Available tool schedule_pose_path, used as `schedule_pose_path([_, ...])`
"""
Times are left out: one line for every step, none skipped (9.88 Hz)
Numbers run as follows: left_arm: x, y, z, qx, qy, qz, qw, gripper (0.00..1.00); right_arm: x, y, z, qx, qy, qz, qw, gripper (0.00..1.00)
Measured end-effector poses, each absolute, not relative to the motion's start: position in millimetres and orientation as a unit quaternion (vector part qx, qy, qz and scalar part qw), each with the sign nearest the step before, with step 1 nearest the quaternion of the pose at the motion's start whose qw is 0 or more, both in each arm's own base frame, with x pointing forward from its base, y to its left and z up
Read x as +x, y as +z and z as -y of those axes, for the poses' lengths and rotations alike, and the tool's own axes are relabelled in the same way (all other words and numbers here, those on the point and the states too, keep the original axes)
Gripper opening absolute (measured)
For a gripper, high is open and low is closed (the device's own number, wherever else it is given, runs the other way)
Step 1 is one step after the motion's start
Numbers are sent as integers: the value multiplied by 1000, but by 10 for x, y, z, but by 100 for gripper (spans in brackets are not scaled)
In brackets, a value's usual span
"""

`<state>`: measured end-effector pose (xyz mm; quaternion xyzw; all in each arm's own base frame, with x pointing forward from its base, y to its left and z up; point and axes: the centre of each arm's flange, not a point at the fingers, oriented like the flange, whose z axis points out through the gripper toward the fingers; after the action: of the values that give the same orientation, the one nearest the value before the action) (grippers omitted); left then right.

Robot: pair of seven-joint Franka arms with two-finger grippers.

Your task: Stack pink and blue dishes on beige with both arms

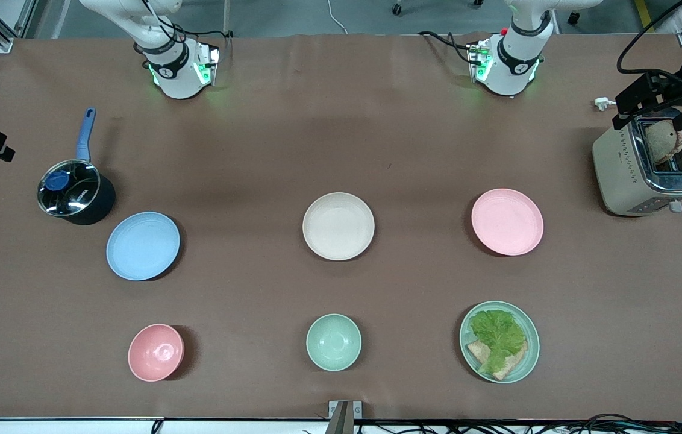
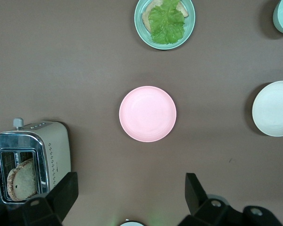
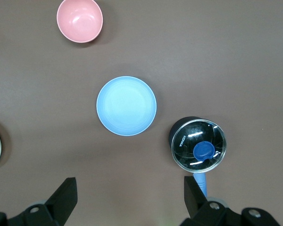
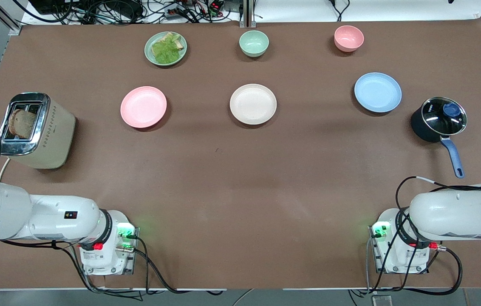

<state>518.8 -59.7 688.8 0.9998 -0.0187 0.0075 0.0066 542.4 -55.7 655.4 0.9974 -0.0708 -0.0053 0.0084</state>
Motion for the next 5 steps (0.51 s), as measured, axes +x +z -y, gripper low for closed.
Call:
schedule_pose_path([5188, 6888, 597, 1000, 8, 19, 7, 100, 5424, 6554, 557, 997, -5, 71, 8, 100])
schedule_pose_path([5189, 6889, 597, 1000, 8, 18, 7, 100, 5424, 6554, 557, 997, -5, 71, 8, 100])
schedule_pose_path([5198, 6892, 596, 1000, 12, 18, 7, 100, 5424, 6554, 557, 997, -6, 71, 8, 100])
schedule_pose_path([5226, 6873, 570, 1000, 15, 14, 7, 100, 5424, 6554, 557, 997, -6, 71, 8, 100])
schedule_pose_path([5280, 6806, 482, 1000, 11, 6, 8, 98, 5424, 6556, 562, 998, -5, 69, 8, 100])
